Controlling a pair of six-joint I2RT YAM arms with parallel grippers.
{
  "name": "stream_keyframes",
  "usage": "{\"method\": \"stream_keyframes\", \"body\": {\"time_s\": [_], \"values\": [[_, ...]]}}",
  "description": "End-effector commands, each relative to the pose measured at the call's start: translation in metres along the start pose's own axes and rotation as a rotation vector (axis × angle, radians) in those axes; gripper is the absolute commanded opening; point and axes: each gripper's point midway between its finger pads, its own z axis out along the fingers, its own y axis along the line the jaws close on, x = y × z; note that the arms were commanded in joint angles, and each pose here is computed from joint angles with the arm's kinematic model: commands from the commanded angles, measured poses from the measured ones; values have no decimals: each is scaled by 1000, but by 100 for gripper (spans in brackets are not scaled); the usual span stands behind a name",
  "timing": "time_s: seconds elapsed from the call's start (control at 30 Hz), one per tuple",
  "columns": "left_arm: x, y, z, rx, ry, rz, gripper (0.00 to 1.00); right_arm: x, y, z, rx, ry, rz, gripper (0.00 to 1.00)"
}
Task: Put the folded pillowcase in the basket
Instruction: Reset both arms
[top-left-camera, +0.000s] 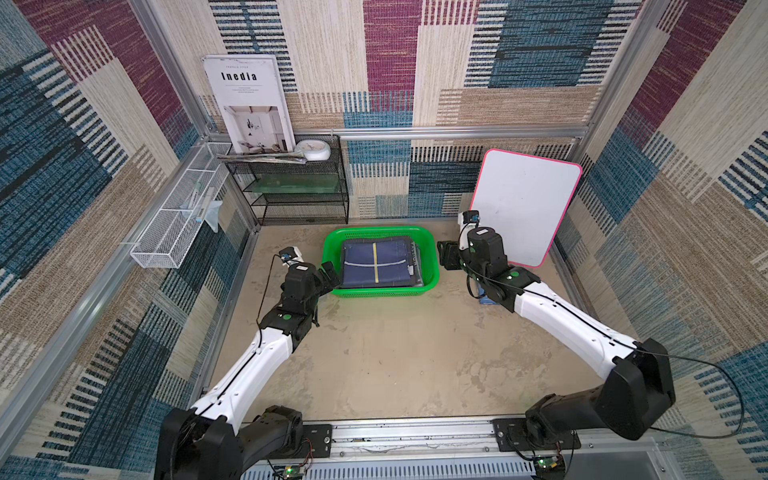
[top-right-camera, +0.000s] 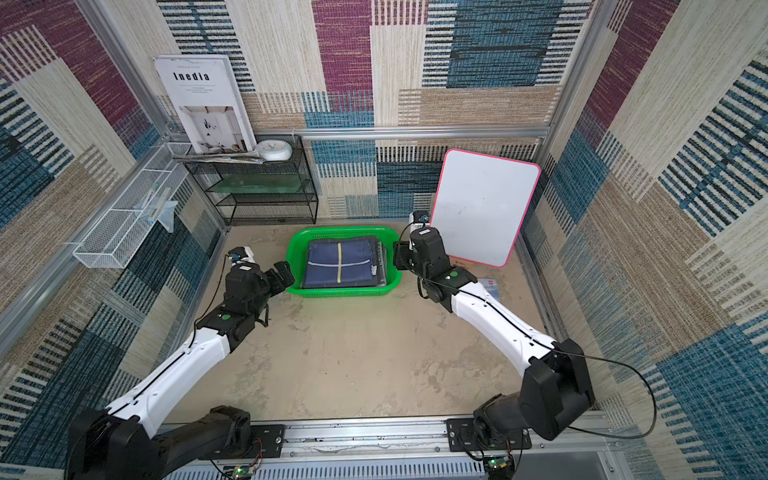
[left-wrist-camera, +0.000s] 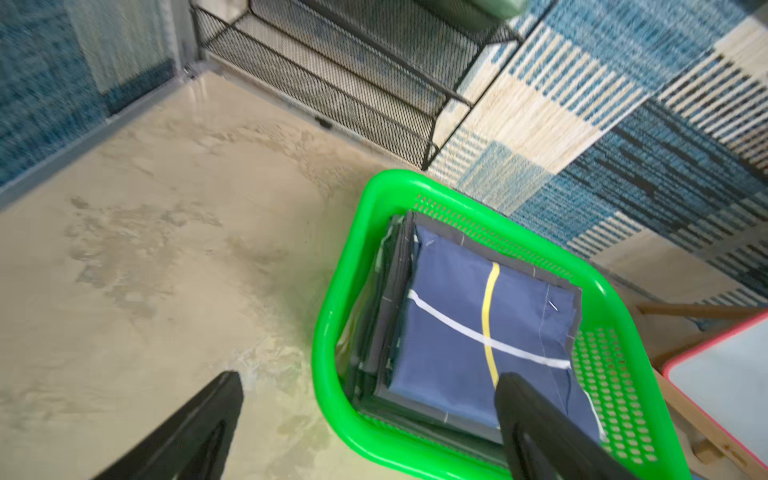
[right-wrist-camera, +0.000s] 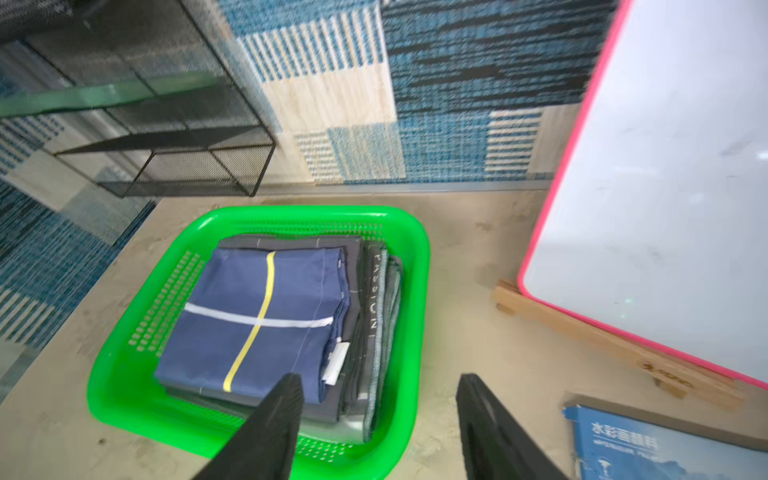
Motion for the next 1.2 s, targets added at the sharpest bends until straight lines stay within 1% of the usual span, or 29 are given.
{"method": "stream_keyframes", "body": {"time_s": [0.0, 0.07, 0.1, 0.17, 0.23, 0.3, 0.37, 0.5, 0.6, 0.67, 0.73, 0.8, 0.9, 0.97, 1.03, 1.1, 1.13, 1.17], "values": [[-21, 28, -13, -111, -163, 10, 99, -10, -37, -14, 184, -120, 15, 77], [-21, 45, -16, -170, -221, 38, 99, -4, -59, -20, 291, -146, -1, 84], [-20, 53, -17, -203, -233, 46, 99, -1, -70, -23, 344, -164, -6, 85], [-15, 73, -17, -293, -220, 74, 99, 5, -98, -34, 495, -215, 28, 88], [-11, 91, -21, -387, -211, 90, 99, 11, -114, -39, 567, -247, 25, 88], [-6, 104, -23, -427, -218, 104, 99, 18, -123, -40, 602, -240, 13, 88], [-4, 115, -24, -450, -225, 93, 99, 22, -128, -38, 600, -218, 1, 89], [-1, 130, -17, -496, -230, 140, 99, 27, -136, -42, 574, -231, -1, 90], [12, 132, 2, -462, -166, 166, 99, 30, -145, -48, 558, -260, -7, 95], [18, 126, 15, -411, -144, 200, 99, 38, -156, -49, 585, -252, -37, 98], [20, 115, 22, -346, -145, 233, 99, 44, -171, -52, 657, -254, -42, 99], [17, 109, 24, -307, -176, 274, 99, 49, -180, -53, 690, -278, -47, 100], [14, 109, 23, -297, -200, 297, 99, 60, -195, -56, 744, -292, -44, 100], [21, 110, 25, -293, -179, 325, 99, 70, -207, -59, 789, -290, -44, 100], [23, 109, 25, -284, -174, 329, 99, 81, -219, -66, 831, -318, -27, 100], [30, 109, 28, -271, -150, 350, 99, 93, -227, -67, 840, -321, 2, 100], [26, 107, 30, -265, -174, 344, 99, 98, -231, -66, 850, -315, 7, 100], [29, 109, 32, -268, -167, 347, 99, 102, -235, -66, 868, -312, 6, 100]]}}
